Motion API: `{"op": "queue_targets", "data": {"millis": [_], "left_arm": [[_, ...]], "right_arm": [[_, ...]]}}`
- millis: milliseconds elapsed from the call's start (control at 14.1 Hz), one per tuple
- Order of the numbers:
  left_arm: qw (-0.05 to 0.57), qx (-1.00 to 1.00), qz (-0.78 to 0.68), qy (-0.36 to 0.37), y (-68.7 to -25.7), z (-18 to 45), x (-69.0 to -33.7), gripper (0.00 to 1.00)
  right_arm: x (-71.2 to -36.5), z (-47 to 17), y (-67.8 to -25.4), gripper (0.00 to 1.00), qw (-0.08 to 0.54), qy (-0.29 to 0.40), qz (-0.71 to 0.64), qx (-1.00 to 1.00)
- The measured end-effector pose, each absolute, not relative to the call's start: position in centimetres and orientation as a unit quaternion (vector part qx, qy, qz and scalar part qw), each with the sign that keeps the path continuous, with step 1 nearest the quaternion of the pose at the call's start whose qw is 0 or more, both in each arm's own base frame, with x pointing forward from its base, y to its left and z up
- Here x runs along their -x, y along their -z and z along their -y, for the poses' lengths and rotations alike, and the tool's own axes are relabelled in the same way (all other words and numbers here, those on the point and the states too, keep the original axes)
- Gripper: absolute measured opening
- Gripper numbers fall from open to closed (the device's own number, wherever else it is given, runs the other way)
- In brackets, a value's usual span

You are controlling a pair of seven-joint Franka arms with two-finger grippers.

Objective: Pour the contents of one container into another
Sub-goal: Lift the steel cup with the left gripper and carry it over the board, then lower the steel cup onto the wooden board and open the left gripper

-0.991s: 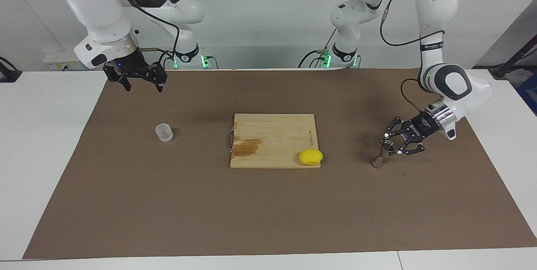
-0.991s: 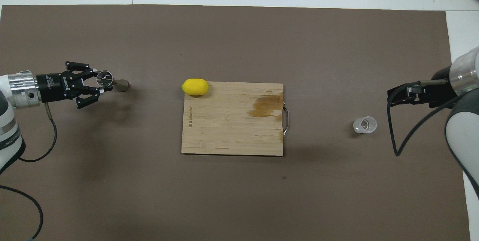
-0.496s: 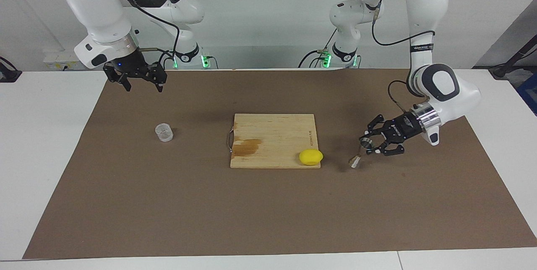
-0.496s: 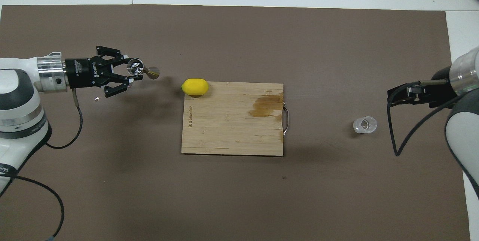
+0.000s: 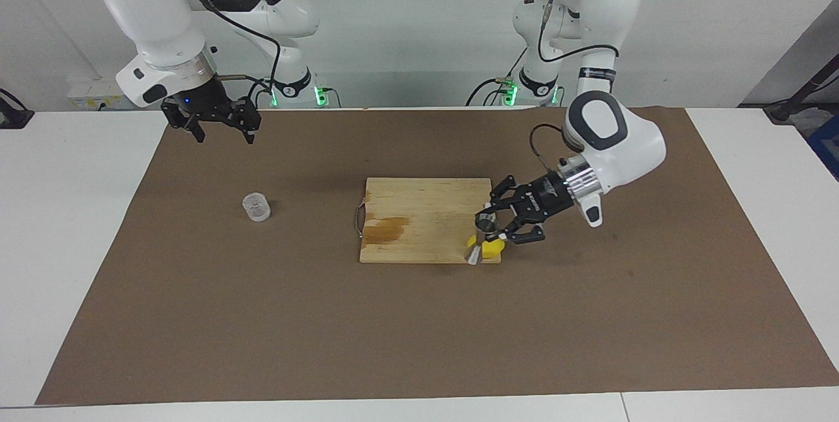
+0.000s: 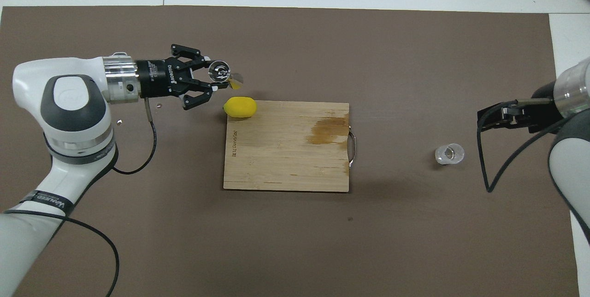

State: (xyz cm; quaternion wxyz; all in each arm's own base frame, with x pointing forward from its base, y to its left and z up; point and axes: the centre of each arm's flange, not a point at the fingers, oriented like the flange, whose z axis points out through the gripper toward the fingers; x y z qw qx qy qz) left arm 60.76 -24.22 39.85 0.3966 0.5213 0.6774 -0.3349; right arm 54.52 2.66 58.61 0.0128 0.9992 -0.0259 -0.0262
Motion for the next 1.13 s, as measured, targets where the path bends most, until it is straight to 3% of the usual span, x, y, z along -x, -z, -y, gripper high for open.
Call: {"op": "queue_targets", "data": {"millis": [283, 566, 1133], "left_arm": [[0.387, -0.523, -0.692, 0.312, -39.7, 33.8, -56.4, 0.49], [0.374, -0.527, -0.71, 0.282, -37.9, 39.5, -52.4, 0.49], [0.354, -0.515, -0.734, 0.264, -35.4, 40.2, -50.6, 0.49]], "right_arm": [[-54.5, -2.7, -58.6, 0.99, 0.013, 0.026, 0.026, -0.999], [-54.5, -2.7, -58.5, 0.99, 0.013, 0.027, 0.026, -0.999], [-54.4, -2.7, -58.4, 0.99, 0.013, 0.029, 0.026, -0.999]]}}
